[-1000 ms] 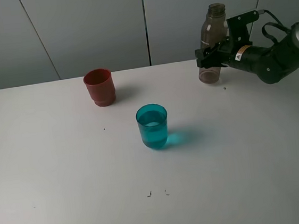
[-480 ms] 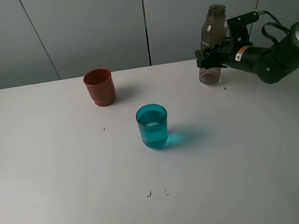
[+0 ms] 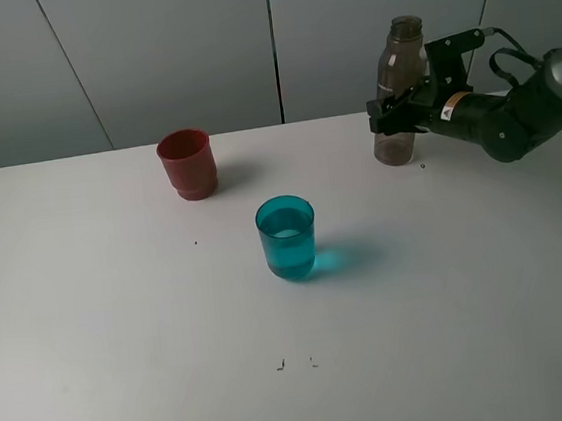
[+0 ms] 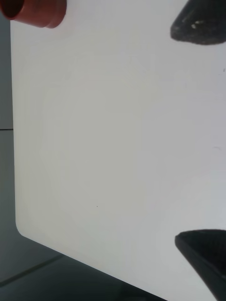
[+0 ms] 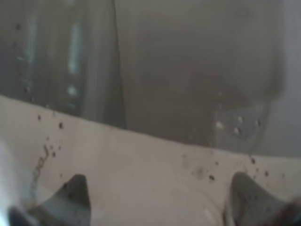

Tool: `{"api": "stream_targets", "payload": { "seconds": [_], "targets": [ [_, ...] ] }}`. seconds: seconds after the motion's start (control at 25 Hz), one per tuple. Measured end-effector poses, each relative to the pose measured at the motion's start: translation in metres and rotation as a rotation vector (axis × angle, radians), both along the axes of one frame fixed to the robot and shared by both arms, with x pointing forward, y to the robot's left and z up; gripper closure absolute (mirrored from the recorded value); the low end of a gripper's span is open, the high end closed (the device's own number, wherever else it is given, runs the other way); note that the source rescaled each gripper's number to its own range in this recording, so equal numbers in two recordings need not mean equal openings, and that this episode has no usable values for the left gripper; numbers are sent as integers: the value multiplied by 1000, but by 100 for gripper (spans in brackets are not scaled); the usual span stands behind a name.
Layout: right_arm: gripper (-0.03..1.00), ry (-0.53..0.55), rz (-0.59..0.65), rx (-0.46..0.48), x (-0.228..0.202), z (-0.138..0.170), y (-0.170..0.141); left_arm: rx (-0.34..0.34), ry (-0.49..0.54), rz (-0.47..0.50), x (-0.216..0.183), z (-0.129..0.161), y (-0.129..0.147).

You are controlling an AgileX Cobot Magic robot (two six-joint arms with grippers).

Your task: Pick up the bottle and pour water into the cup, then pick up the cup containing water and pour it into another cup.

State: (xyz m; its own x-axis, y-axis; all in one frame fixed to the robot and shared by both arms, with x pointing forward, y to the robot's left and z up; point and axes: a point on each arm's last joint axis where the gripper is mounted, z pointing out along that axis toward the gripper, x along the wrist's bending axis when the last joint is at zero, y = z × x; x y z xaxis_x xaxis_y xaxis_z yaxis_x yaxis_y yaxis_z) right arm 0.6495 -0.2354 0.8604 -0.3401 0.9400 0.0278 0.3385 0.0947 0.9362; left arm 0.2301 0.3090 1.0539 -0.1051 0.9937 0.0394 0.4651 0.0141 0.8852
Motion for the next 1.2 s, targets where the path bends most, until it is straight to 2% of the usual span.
{"api": "stream_targets", "payload": {
  "seconds": [0.44, 0.48, 0.52, 0.56, 0.6, 0.64, 0.68, 0.76, 1.04, 1.2],
  "targets": [
    [96, 4, 1, 3, 0, 0, 0, 0, 0, 0, 0, 0, 0],
    [93, 7, 2, 8, 0, 0, 0, 0, 0, 0, 0, 0, 0],
    [74, 9, 3, 12, 0, 0, 1, 0, 0, 0, 0, 0, 0],
    [45, 12, 5, 18, -1, 0, 1, 0, 0, 0, 0, 0, 0],
    [22, 13, 4, 26, -1, 0, 1, 0, 0, 0, 0, 0, 0],
    [8, 15, 4, 31, -1, 0, 1, 0, 0, 0, 0, 0, 0],
    [2, 18, 5, 37, -1, 0, 2, 0, 0, 0, 0, 0, 0],
    [-2, 29, 12, 40, -1, -1, 2, 0, 0, 0, 0, 0, 0],
    [-3, 114, -1, 6, -6, -7, 0, 0, 0, 0, 0, 0, 0],
    [-3, 114, 5, 0, -16, 4, -1, 0, 0, 0, 0, 0, 0]
  ]
}}
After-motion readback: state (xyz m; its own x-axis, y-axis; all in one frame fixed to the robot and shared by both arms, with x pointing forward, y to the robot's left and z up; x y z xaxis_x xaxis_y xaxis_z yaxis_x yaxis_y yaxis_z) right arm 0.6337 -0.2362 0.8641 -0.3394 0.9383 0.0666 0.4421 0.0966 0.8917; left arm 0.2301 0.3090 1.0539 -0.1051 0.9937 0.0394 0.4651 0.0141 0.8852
